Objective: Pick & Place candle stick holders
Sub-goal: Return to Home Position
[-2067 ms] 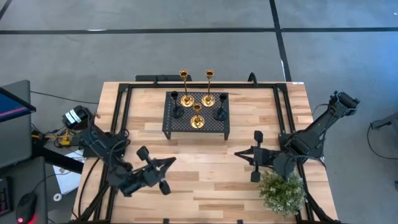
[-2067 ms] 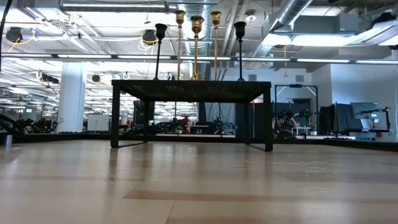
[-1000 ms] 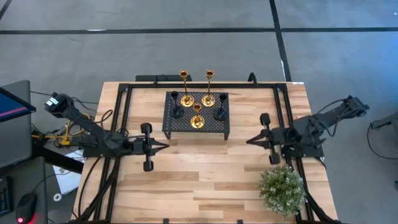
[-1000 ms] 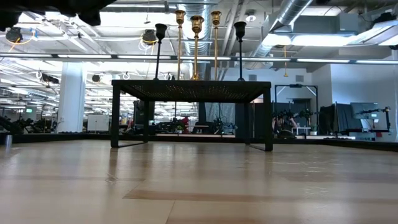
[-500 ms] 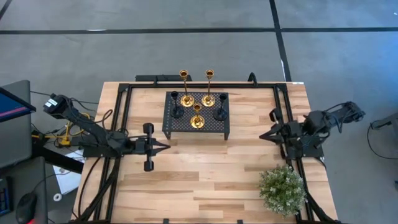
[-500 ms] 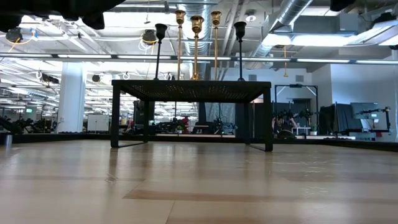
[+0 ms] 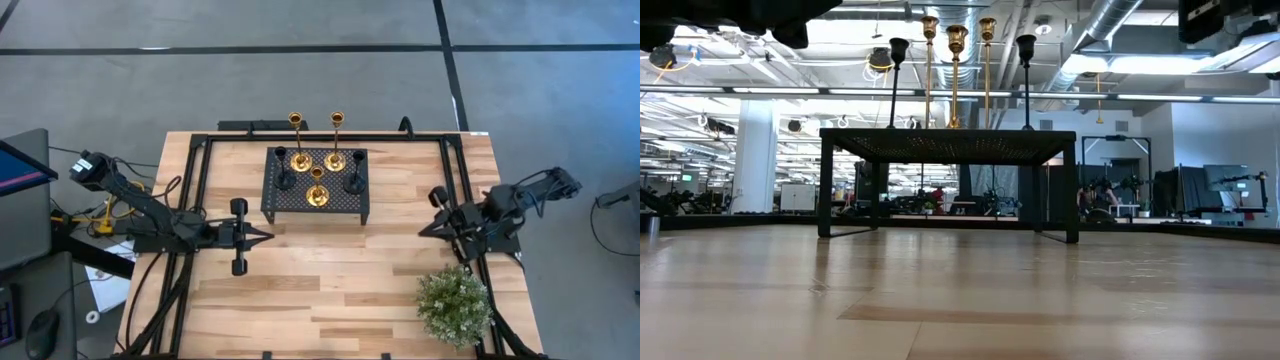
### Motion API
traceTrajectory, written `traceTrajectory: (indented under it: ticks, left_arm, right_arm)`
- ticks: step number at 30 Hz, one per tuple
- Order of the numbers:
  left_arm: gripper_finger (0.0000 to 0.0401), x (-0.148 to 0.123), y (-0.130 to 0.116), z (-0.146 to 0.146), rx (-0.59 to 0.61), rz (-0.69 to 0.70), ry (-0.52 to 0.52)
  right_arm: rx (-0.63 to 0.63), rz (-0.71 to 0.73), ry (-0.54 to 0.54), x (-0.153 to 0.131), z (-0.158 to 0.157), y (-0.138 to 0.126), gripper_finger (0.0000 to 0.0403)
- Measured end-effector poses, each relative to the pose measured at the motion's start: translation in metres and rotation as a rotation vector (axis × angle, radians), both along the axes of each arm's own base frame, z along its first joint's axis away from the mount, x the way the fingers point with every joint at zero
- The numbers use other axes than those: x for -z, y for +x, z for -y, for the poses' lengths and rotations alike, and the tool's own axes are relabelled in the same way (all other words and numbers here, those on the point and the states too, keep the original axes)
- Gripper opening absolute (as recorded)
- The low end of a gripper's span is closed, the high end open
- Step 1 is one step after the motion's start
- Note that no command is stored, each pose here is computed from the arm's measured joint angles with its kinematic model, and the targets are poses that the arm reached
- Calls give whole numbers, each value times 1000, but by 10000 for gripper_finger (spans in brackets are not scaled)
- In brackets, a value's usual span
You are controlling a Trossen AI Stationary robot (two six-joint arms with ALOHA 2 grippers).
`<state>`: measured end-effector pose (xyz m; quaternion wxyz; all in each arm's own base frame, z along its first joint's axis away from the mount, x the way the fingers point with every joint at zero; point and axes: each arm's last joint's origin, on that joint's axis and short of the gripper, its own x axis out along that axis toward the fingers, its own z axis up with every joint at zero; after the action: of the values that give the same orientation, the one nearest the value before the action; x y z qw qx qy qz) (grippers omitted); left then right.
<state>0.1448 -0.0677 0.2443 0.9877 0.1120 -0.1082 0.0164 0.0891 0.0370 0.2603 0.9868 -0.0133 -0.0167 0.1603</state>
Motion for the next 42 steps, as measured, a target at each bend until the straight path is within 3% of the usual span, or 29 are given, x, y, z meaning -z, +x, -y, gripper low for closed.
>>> traceTrajectory:
  ticks: [8,20,42]
  left_arm:
    - [4,0,0,0,0,0,0]
    - [5,0,0,0,5,-1,-21]
    - [5,0,0,0,5,-2,-20]
  right_arm:
    - [1,-44,-18,20,-2,5,0]
    - [-20,133,8,10,11,-26,0]
    - [-27,48,1,26,9,-22,0]
